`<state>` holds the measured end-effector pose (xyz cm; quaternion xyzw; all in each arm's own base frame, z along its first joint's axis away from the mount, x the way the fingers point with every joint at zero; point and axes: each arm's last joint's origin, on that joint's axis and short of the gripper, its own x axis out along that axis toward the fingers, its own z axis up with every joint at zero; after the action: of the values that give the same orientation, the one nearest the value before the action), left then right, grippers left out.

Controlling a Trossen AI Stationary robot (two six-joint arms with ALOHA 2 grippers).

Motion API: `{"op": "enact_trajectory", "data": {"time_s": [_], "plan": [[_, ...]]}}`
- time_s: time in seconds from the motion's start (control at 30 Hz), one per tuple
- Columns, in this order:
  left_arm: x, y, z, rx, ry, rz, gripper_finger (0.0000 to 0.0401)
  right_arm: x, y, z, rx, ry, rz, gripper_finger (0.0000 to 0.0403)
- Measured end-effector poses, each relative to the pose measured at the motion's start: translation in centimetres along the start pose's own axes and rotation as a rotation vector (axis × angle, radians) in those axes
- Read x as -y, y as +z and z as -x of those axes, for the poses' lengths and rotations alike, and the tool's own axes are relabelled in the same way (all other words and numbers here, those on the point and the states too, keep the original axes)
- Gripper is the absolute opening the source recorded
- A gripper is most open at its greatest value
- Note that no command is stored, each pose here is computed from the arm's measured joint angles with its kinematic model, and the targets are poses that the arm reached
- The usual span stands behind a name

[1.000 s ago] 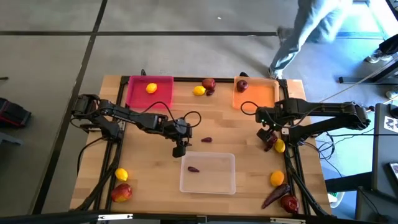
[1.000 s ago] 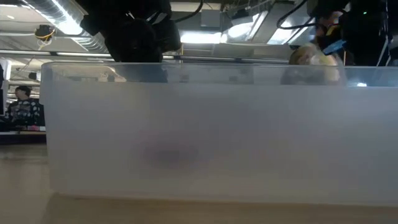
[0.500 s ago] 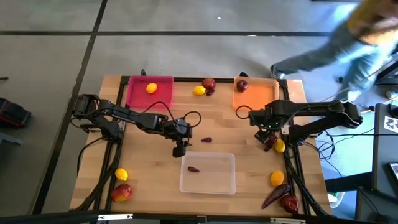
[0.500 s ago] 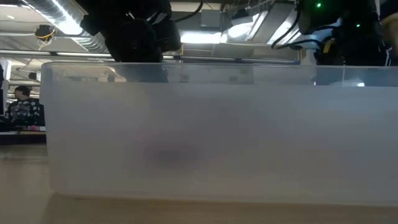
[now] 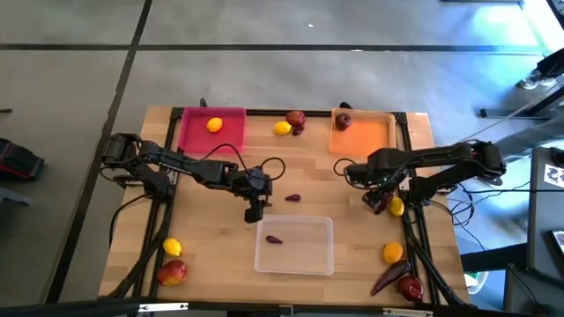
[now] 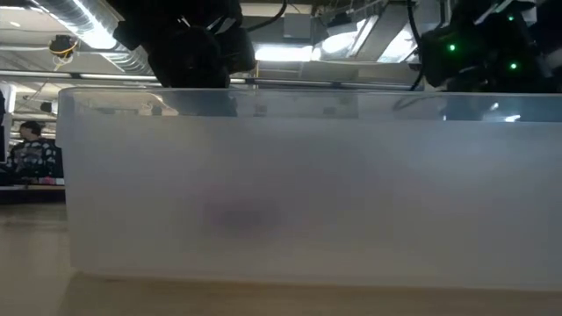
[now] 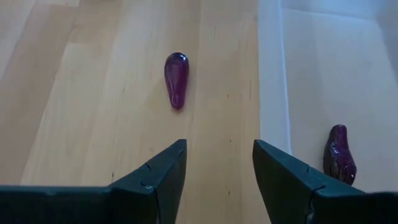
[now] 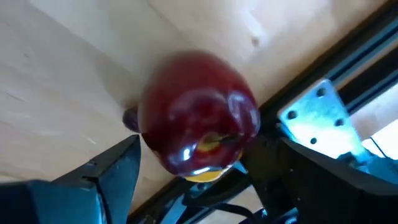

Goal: Sort produce into baskets
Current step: Put the apple into the orange bin

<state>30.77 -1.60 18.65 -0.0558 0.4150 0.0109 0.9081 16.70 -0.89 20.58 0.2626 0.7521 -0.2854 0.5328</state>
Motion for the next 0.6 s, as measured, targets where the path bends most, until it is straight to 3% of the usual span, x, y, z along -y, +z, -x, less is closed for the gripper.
{"op": "enact_trajectory", "data": {"time_s": [0.6], "plan": [[0.0,0.1,0.0,0.005,-0.001,0.000,0.0180,-0.7,1.0,-1.5,-0.079,-0.080,-0.003,0.0335]]}}
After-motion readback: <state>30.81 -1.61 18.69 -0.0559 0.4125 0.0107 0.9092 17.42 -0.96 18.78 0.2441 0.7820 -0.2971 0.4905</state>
